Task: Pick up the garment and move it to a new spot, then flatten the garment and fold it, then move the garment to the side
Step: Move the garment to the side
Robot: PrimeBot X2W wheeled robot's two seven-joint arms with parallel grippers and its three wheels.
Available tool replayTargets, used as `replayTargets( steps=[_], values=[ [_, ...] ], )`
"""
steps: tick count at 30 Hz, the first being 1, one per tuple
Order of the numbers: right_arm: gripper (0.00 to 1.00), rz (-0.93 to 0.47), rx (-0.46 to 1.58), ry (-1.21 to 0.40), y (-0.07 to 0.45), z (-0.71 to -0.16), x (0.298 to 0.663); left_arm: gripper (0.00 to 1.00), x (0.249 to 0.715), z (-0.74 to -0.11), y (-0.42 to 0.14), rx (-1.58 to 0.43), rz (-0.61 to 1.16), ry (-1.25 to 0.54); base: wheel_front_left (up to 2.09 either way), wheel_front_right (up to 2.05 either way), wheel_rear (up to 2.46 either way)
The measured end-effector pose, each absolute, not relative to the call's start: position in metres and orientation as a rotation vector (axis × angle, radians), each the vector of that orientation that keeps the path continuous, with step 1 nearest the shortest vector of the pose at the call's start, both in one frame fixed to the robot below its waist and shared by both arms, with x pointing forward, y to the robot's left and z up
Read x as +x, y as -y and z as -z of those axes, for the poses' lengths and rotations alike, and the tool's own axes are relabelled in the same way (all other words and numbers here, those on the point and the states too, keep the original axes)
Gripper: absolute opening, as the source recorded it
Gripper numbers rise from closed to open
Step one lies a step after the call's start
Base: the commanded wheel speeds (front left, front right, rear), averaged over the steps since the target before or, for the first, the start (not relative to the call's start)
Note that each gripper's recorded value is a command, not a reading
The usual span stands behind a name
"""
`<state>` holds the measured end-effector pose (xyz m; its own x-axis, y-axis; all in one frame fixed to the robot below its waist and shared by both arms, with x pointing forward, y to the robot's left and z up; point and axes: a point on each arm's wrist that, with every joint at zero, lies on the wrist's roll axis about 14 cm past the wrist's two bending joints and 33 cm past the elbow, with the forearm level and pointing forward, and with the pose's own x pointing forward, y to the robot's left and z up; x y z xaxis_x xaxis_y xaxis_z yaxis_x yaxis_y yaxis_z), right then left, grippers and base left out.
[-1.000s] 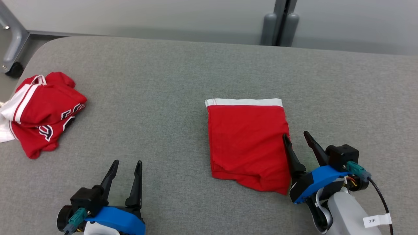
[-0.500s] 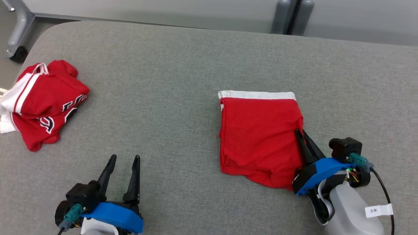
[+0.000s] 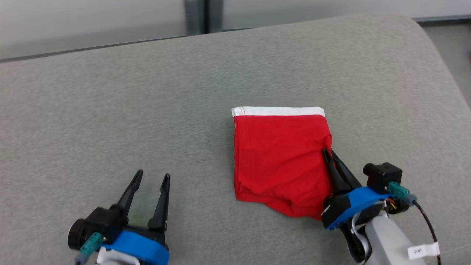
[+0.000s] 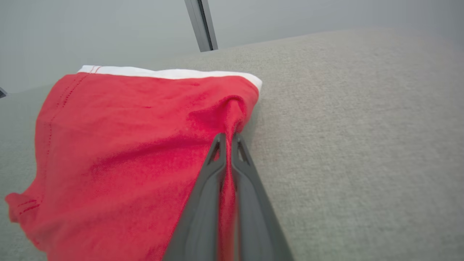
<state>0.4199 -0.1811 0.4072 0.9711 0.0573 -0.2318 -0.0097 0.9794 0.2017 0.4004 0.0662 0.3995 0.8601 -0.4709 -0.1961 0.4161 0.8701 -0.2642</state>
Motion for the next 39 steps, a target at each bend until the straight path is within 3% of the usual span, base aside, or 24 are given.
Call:
replayTargets(
  steps=[7, 12, 19, 26, 35, 36, 37, 39],
  values=[
    [0.0, 0.113, 0.134, -0.215, 0.238, -0.42, 0.387, 1.0, 0.403, -0.405, -0.001, -0.231, 0.684, -0.245, 0.0, 0.0, 0.0],
    [0.0, 0.176, 0.073, -0.206, 0.264, -0.427, 0.379, 1.0, 0.401, -0.405, 0.017, -0.229, 0.759, -0.245, 0.0, 0.0, 0.0],
    [0.0, 0.191, -0.158, -0.231, 0.293, -0.431, 0.41, 1.0, 0.398, -0.387, -0.002, -0.185, 0.768, -0.289, 0.0, 0.0, 0.0],
    [0.0, 0.338, -0.391, -0.259, 0.351, -0.449, 0.447, 1.0, 0.406, -0.375, -0.05, -0.163, 0.66, -0.321, 0.0, 0.0, 0.0],
    [0.0, 0.522, -0.454, -0.343, 0.395, -0.438, 0.452, 1.0, 0.411, -0.362, -0.097, -0.164, 0.519, -0.351, 0.0, 0.0, 0.0],
    [0.31, 0.534, -0.459, -0.342, 0.398, -0.437, 0.452, 1.0, 0.41, -0.361, -0.099, -0.165, 0.514, -0.354, 0.0, 0.0, 0.0],
    [1.0, 0.546, -0.461, -0.338, 0.401, -0.437, 0.452, 1.0, 0.411, -0.361, -0.1, -0.165, 0.511, -0.353, 0.0, 0.0, 0.0],
    [1.0, 0.564, -0.467, -0.331, 0.405, -0.436, 0.451, 1.0, 0.412, -0.36, -0.103, -0.166, 0.502, -0.353, 0.0, 0.0, 0.0]
  ],
)
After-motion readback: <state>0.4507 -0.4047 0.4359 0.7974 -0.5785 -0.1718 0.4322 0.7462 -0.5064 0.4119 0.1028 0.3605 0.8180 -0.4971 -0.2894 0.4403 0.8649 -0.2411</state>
